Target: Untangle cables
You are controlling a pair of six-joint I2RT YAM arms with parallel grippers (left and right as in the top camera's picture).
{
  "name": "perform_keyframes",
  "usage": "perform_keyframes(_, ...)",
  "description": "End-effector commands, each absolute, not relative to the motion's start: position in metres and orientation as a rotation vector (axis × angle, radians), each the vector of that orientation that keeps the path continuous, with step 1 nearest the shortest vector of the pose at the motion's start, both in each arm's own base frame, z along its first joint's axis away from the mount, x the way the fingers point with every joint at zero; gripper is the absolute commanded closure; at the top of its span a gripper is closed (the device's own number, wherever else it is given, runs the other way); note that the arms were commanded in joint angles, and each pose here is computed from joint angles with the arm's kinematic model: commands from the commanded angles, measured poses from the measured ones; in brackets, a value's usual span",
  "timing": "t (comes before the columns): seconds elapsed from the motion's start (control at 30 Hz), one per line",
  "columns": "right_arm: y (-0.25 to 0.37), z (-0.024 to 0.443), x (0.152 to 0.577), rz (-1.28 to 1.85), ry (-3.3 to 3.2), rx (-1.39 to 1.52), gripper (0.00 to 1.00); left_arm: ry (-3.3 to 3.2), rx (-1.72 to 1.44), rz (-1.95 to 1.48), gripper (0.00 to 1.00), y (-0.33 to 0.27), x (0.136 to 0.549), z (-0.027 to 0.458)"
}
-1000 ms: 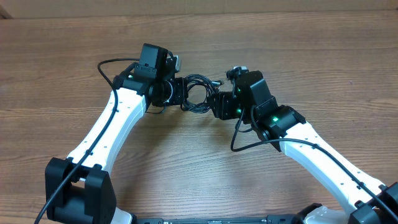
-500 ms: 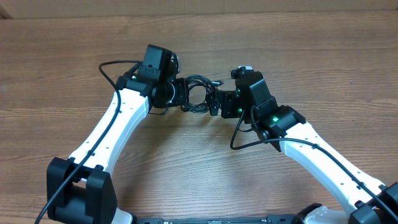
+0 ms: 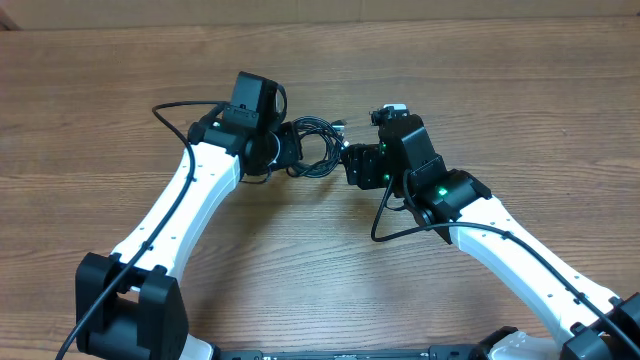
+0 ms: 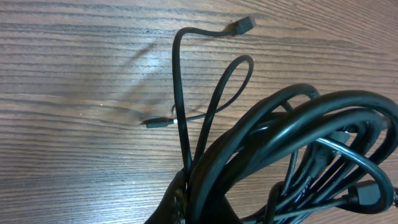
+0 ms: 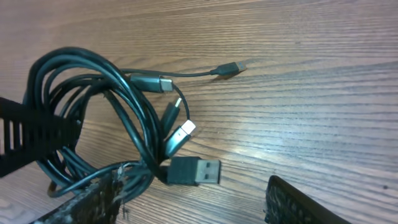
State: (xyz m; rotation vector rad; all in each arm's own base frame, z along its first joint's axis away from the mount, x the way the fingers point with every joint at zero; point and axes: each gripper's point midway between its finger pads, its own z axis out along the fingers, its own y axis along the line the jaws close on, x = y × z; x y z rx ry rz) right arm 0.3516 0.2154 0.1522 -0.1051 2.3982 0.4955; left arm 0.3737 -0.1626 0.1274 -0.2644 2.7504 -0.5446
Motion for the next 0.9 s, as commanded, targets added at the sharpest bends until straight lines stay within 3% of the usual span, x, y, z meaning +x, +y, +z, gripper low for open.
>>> perform_keyframes(0.0,0.223,0.165,0.354,0.501,2.357,-0.128,0.28,2.761,-0.262,-0.523,0.96,-0.169,0.370,0.123)
perform_keyframes(0.17,0.224,0.153,0.354,0.464,2.382,-0.129,0.29,2.759,-0.245,-0.507,0.96,-0.173,0.368,0.123)
perform_keyframes(0.43,0.226,0.152,0.354,0.467,2.386,-0.135,0.53,2.759,-0.274,-0.515,0.96,-0.174,0.368,0.123)
perform_keyframes(0.87,0.229,0.155,0.356,0.483,2.367,-0.131,0.67,2.762,-0.207,-0.533,0.96,-0.193,0.361,0.124)
